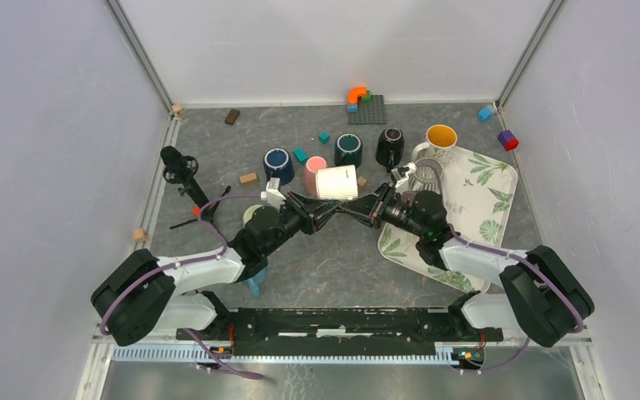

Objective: Turn the mug right side up
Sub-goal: Turn over the cup at the center of the board.

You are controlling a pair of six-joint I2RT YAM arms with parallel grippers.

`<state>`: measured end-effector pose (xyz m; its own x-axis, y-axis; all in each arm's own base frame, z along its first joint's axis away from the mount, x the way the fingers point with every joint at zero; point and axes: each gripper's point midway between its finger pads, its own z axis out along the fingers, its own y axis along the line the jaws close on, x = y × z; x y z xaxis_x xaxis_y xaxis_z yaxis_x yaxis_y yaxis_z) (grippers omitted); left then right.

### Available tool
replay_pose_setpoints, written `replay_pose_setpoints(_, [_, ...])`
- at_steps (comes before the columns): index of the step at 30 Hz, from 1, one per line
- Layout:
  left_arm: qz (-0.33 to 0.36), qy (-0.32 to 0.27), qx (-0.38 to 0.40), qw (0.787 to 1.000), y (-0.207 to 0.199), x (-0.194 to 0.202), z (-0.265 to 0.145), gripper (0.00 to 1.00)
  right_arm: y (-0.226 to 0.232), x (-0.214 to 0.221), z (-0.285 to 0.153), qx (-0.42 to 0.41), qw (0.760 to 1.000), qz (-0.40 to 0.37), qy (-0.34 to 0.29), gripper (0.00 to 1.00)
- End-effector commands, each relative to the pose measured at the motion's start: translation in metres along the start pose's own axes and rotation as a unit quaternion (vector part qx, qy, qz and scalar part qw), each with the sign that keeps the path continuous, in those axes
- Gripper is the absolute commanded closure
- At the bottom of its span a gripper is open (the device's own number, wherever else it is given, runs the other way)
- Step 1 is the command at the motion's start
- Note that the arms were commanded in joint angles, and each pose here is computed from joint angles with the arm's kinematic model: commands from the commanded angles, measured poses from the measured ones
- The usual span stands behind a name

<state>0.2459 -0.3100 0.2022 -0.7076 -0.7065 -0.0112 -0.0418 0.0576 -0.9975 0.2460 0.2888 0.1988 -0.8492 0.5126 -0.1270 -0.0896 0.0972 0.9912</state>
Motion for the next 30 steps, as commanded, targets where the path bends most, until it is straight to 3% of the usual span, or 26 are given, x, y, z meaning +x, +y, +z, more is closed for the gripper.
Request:
replay_pose_setpoints(1, [0.026,0.042,0.062,0.997,-0.041,0.020,-0.007,0.88,0.030,-0.021,0.005,-0.015,0.992,-0.119,-0.041,1.00])
replay_pose_setpoints(12, [0.099,0.042,-0.012,0.994,-0.017,0.017,-0.013,0.40,0.042,-0.053,-0.005,0.063,0.959,-0.258,-0.099,1.00])
replay_pose_setpoints(20, [0.185,0.048,-0.057,0.980,-0.025,0.013,-0.023,0.19,0.051,-0.080,-0.015,0.128,0.923,-0.337,-0.133,1.00])
replay_pose_setpoints(27, [0.274,0.093,-0.107,0.951,-0.034,0.014,-0.025,0.01,0.053,-0.109,-0.032,0.216,0.877,-0.398,-0.161,1.00])
replay_pose_setpoints(30, [0.308,0.119,-0.118,0.937,-0.040,0.015,-0.025,0.00,0.053,-0.121,-0.040,0.242,0.864,-0.408,-0.170,1.00])
